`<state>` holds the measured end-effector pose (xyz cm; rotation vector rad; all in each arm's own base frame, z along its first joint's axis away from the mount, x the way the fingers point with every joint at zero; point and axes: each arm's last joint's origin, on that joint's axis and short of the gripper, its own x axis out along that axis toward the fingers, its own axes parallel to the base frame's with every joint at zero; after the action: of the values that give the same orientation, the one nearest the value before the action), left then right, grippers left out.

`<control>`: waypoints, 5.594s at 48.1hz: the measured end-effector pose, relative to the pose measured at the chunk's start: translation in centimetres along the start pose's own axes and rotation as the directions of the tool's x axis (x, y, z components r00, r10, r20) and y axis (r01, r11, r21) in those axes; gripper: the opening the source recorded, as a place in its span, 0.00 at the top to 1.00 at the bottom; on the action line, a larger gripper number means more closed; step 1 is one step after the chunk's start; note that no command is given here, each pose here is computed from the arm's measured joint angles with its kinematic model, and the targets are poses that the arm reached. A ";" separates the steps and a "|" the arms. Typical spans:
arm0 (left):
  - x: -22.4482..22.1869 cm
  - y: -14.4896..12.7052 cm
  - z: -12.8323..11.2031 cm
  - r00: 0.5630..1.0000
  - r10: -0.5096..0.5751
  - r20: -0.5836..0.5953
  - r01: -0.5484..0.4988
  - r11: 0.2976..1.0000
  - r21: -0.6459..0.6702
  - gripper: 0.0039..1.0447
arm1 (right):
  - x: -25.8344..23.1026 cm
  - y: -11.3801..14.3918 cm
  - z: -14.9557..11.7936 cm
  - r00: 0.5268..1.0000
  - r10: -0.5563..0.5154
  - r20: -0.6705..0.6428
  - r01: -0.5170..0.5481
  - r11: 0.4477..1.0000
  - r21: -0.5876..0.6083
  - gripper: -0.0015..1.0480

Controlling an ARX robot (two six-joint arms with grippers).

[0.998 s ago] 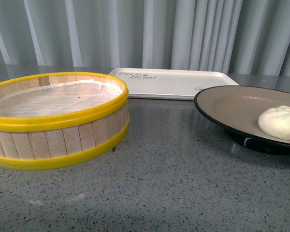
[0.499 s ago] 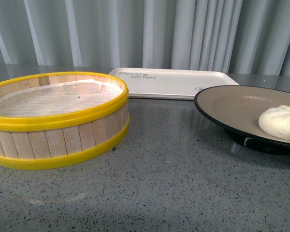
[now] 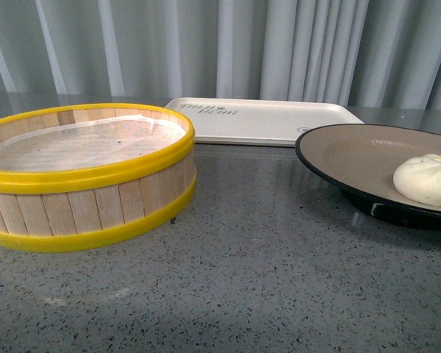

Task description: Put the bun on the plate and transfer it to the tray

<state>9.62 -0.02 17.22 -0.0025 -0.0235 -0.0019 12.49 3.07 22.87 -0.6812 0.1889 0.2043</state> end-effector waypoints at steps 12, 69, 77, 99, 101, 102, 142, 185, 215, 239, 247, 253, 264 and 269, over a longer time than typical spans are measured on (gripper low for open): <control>0.0 0.0 0.0 1.000 0.000 0.000 0.000 1.000 0.000 0.06 | 1.6 -0.2 1.3 0.994 0.081 -0.075 -0.105 0.902 -0.418 0.08; 0.0 0.0 0.0 1.000 0.000 0.000 0.000 1.000 0.000 0.06 | 9.3 -1.6 0.1 0.987 0.127 -0.096 -0.158 0.737 -0.657 0.14; 0.0 0.0 0.0 1.000 0.000 0.000 0.000 1.000 0.000 0.06 | 9.6 -1.5 0.1 0.987 0.131 -0.089 -0.157 0.741 -0.652 0.40; 0.0 0.0 0.0 1.000 0.000 0.000 0.000 1.000 0.000 0.06 | 9.3 -0.8 -1.8 0.990 0.119 -0.077 -0.139 0.713 -0.687 0.97; 0.0 0.0 0.0 1.000 0.000 0.000 0.000 1.000 0.000 0.06 | 9.3 -0.9 -1.9 0.992 0.110 -0.064 -0.124 0.709 -0.694 0.97; 0.0 0.0 0.0 1.000 0.000 0.000 0.000 1.000 0.000 0.06 | 9.3 -0.9 -1.9 0.992 0.109 -0.059 -0.119 0.706 -0.698 0.97; 0.0 0.0 0.0 1.000 0.000 0.000 0.000 1.000 0.000 0.06 | 10.2 -4.9 -0.4 0.997 0.005 0.083 0.069 0.507 -0.859 0.97; 0.0 0.0 0.0 1.000 0.000 0.000 0.000 1.000 0.000 0.06 | 26.4 -10.5 3.1 0.966 0.226 0.124 -0.028 0.569 -0.822 0.97; 0.0 0.0 0.0 1.000 0.000 0.000 0.000 1.000 0.000 0.06 | 30.5 -11.0 3.4 0.970 0.218 0.105 -0.023 0.515 -0.857 0.97; 0.0 0.0 0.0 1.000 0.000 0.000 0.000 1.000 0.000 0.06 | 32.9 -9.3 2.8 0.965 0.246 0.092 -0.053 0.525 -0.850 0.97; 0.0 0.0 0.0 1.000 0.000 0.000 0.000 1.000 0.000 0.06 | 32.9 -9.3 2.8 0.966 0.241 0.091 -0.052 0.528 -0.848 0.97; 0.0 0.0 0.0 1.000 0.000 0.000 0.000 1.000 0.000 0.06 | 33.0 -9.3 2.9 0.968 0.234 0.095 -0.045 0.531 -0.846 0.97; 0.0 0.0 0.0 1.000 0.000 0.000 0.000 1.000 0.000 0.06 | 33.0 -9.2 2.9 0.968 0.233 0.096 -0.045 0.535 -0.843 0.97; 0.0 0.0 0.0 1.000 0.000 0.000 0.000 1.000 0.000 0.06 | 33.0 -9.2 2.9 0.969 0.229 0.092 -0.049 0.544 -0.838 0.91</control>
<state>9.62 -0.02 17.22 -0.0025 -0.0235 -0.0019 46.87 2.06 22.77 -1.6152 -0.0653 0.5357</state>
